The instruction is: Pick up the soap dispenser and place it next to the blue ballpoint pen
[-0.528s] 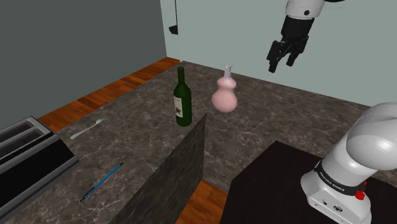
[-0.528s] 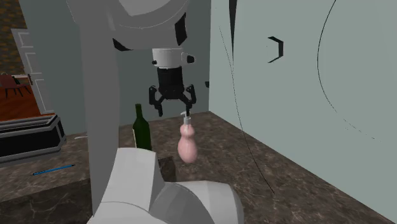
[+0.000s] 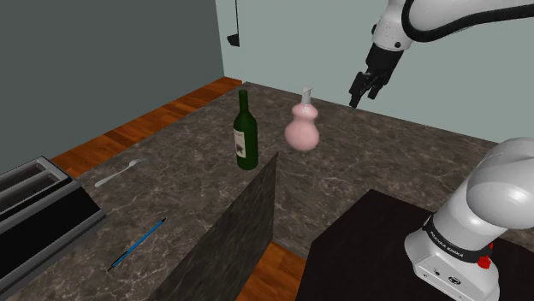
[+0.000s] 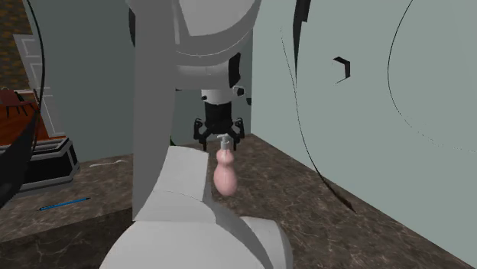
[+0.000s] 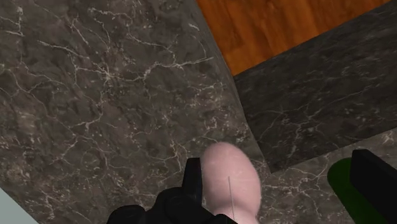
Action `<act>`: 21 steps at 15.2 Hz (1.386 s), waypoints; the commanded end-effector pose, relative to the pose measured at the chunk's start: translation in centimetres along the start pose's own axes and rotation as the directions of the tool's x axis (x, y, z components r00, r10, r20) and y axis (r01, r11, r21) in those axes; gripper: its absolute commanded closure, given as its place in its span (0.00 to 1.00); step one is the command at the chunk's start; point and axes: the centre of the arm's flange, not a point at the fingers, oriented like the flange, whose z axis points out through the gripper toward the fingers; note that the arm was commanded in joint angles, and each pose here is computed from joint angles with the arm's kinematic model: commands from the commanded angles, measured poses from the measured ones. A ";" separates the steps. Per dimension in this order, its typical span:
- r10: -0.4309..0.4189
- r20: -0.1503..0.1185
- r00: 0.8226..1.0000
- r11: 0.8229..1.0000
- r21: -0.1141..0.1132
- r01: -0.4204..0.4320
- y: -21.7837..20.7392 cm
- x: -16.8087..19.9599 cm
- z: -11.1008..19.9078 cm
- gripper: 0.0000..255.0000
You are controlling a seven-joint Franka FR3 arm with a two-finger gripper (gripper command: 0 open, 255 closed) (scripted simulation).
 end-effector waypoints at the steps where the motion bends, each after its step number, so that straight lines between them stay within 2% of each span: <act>1: -0.040 -0.038 0.998 0.999 0.015 0.040 1.2 1.3 2.0 0.00; 4: -0.095 -0.088 0.992 0.995 0.036 0.098 2.6 3.1 4.9 0.00; 8: -0.165 -0.156 0.974 0.983 0.059 0.176 4.2 5.8 8.8 0.00; 15: -0.278 -0.277 0.920 0.946 0.086 0.312 6.2 11.4 15.1 0.00; 16: -0.285 -0.285 0.915 0.943 0.087 0.321 6.3 11.8 15.6 0.00; 21: -0.285 -0.285 0.915 0.943 0.087 0.321 5.9 12.4 18.1 0.00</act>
